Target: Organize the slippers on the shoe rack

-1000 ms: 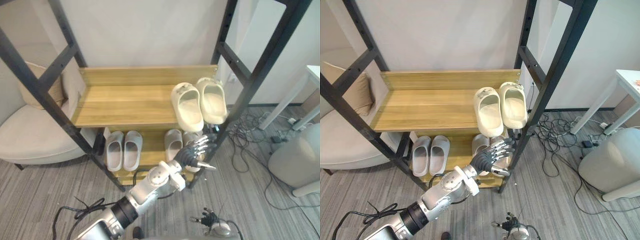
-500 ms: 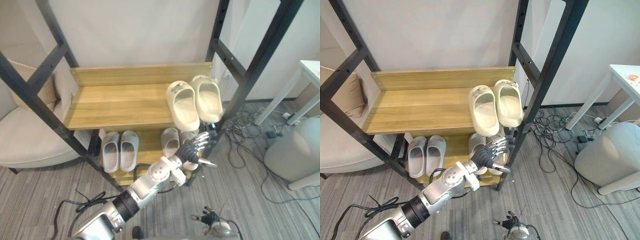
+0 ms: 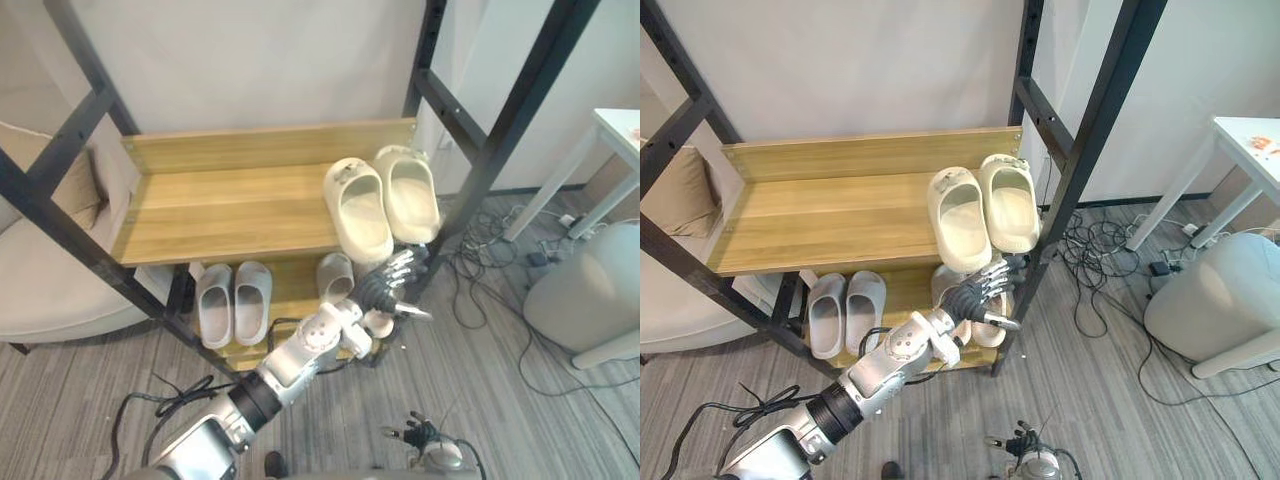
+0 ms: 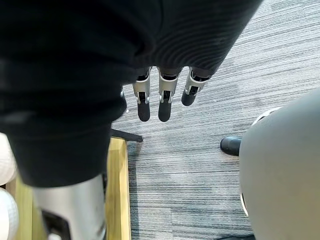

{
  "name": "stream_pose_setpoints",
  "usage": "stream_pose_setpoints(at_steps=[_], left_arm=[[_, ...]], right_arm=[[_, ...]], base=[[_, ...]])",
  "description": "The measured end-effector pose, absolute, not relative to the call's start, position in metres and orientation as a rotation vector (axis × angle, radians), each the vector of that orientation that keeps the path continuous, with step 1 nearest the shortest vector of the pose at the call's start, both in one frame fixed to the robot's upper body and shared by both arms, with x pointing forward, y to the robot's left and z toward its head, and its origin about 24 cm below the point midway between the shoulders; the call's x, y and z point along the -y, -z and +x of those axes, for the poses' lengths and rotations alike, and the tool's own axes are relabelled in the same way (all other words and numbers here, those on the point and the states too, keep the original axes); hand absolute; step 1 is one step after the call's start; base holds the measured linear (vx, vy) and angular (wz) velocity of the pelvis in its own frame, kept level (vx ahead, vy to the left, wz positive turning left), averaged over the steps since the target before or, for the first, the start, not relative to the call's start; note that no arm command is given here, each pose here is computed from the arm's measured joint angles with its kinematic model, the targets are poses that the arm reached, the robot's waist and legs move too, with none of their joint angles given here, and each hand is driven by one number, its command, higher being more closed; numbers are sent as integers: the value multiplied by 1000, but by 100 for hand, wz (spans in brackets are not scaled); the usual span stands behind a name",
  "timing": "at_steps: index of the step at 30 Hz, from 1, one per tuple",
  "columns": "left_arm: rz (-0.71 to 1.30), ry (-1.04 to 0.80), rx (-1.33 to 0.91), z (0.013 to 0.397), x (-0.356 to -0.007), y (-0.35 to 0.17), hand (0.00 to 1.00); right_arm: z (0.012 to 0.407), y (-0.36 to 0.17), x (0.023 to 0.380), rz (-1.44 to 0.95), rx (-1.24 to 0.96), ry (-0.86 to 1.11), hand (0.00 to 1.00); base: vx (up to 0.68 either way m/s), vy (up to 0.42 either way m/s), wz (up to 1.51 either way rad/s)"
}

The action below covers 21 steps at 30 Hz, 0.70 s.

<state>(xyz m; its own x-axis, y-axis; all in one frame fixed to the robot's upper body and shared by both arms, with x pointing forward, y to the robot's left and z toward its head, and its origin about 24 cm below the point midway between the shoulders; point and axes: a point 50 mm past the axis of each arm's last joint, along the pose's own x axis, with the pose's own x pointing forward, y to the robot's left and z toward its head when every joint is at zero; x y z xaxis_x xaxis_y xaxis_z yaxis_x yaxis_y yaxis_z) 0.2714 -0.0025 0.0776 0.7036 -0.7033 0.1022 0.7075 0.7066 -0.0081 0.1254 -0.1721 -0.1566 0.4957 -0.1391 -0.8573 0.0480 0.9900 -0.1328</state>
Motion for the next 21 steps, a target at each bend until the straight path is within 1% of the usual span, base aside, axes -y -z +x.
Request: stream_pose_setpoints(at_steps=[7,14,21], left_arm=[[-28,749,115,280,-3,-82,0],[-13,664,140,296,-15,-90,0],[3,641,141,298,-18,-90,0]], right_arm=[[125,157,172,-84,-1044,125,0],[128,155,174,-70,-1030,140,0],[129,155,174,-68,-1027,143,0]], base=[[0,0,0],[0,0,0],[0,0,0]])
